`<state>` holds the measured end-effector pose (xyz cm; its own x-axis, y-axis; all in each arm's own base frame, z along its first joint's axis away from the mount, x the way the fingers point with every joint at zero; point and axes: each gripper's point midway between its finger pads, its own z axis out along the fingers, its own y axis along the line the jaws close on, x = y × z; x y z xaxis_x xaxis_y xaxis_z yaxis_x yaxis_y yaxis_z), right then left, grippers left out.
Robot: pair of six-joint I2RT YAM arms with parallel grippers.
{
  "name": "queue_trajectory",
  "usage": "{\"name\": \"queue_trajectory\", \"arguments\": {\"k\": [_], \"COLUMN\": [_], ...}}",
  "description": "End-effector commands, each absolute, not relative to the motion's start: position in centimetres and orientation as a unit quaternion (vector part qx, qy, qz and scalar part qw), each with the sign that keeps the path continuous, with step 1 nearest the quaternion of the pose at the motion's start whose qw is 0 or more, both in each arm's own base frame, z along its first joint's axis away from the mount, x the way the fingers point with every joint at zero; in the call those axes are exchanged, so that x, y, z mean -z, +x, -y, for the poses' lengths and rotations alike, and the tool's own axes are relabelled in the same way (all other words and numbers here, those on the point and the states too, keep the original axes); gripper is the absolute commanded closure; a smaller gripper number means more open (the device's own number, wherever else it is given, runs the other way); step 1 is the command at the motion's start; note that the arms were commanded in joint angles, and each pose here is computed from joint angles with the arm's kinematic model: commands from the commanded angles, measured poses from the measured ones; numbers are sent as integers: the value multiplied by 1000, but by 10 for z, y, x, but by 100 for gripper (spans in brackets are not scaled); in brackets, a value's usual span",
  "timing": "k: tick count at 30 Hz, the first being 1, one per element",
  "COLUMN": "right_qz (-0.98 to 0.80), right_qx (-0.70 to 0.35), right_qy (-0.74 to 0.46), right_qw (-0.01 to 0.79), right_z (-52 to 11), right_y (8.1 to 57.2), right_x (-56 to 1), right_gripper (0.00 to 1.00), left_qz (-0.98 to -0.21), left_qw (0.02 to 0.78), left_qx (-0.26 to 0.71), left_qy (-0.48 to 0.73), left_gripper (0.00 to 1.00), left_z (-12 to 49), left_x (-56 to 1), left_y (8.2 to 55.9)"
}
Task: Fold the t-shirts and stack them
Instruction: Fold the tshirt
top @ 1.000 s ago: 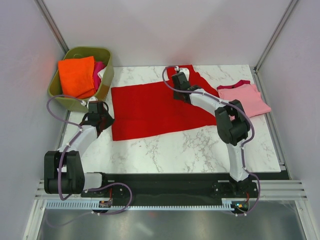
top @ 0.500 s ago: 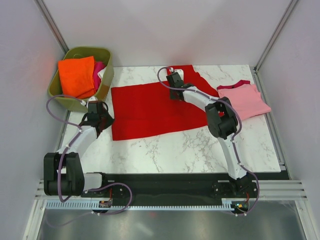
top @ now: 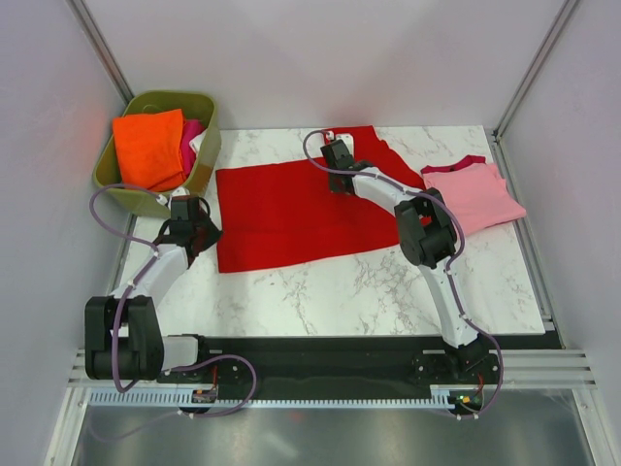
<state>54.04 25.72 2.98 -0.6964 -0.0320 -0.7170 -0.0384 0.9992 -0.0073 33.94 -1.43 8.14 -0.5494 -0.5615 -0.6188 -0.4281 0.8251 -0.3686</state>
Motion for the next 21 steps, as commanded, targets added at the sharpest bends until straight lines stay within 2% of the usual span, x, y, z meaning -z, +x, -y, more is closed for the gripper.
{"name": "queue_trajectory", "arguments": {"k": [1,8,21], "right_qz": [-910,-901,-881], "right_qx": [9,16,29], "right_qy": [-10,-1,39], "right_qw": [415,434,471], "right_z": [-256,-253,-234], "right_y": [552,560,578], "right_x": [-49,-67,-104], "right_gripper": [85,99,100], "left_qz": [-873,-876,-865], "left_qw": [405,399,413], "left_qx": [87,78,74], "left_qy": [-258,-261,-275], "left_gripper": [98,98,98], "left_z": [14,11,7], "left_x": [-98,-93,-104], "left_y": [351,353,360]}}
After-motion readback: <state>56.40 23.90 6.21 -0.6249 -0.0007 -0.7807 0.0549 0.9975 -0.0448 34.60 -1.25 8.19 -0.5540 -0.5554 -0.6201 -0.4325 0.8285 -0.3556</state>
